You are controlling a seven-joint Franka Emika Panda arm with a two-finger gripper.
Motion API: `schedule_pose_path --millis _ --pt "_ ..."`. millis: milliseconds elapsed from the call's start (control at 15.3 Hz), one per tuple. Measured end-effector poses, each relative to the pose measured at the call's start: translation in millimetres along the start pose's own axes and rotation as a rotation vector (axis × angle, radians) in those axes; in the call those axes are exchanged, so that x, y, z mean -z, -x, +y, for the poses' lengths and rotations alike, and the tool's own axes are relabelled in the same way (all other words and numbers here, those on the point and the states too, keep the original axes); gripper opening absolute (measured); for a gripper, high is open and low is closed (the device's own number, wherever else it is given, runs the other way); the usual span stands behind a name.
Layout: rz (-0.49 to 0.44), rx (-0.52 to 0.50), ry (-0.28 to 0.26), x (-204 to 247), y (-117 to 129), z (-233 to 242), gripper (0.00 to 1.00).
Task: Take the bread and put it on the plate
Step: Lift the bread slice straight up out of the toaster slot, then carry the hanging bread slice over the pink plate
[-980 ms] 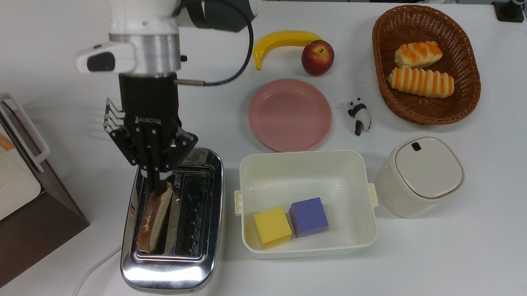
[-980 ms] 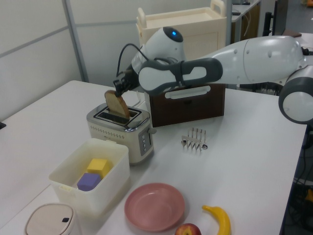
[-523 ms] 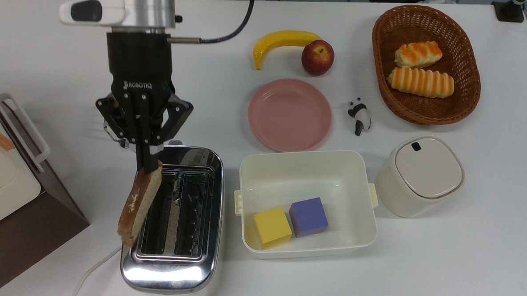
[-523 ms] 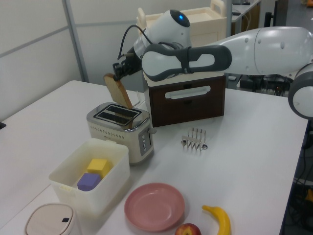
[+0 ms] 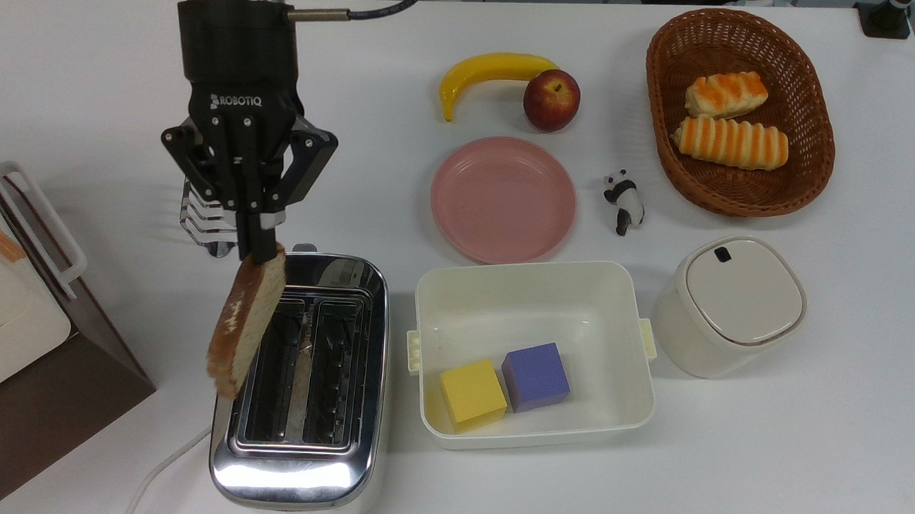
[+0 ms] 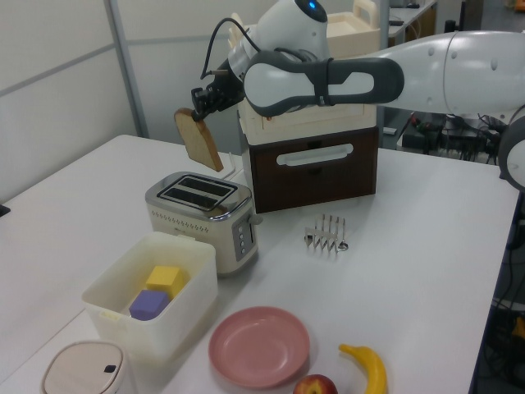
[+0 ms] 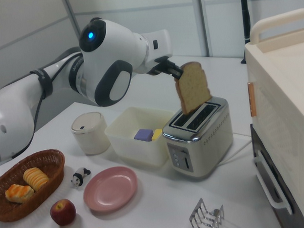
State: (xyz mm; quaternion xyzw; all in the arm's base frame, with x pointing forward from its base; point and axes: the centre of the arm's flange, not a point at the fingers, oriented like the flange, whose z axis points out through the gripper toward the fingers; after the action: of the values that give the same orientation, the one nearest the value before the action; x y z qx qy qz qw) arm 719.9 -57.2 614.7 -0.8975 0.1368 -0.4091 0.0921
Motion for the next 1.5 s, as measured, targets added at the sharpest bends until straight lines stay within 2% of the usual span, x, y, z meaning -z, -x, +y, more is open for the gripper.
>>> schedule_pose_path --millis 457,849,1176,1502 --pt "-0.179 0.007 0.011 12 11 -5 0.07" --pt "-0.384 0.083 0.018 20 32 -9 0.07" --pt "-0.491 0.142 0.008 22 45 -12 0.07" --pt "-0.544 0.168 -0.003 35 50 -22 0.07"
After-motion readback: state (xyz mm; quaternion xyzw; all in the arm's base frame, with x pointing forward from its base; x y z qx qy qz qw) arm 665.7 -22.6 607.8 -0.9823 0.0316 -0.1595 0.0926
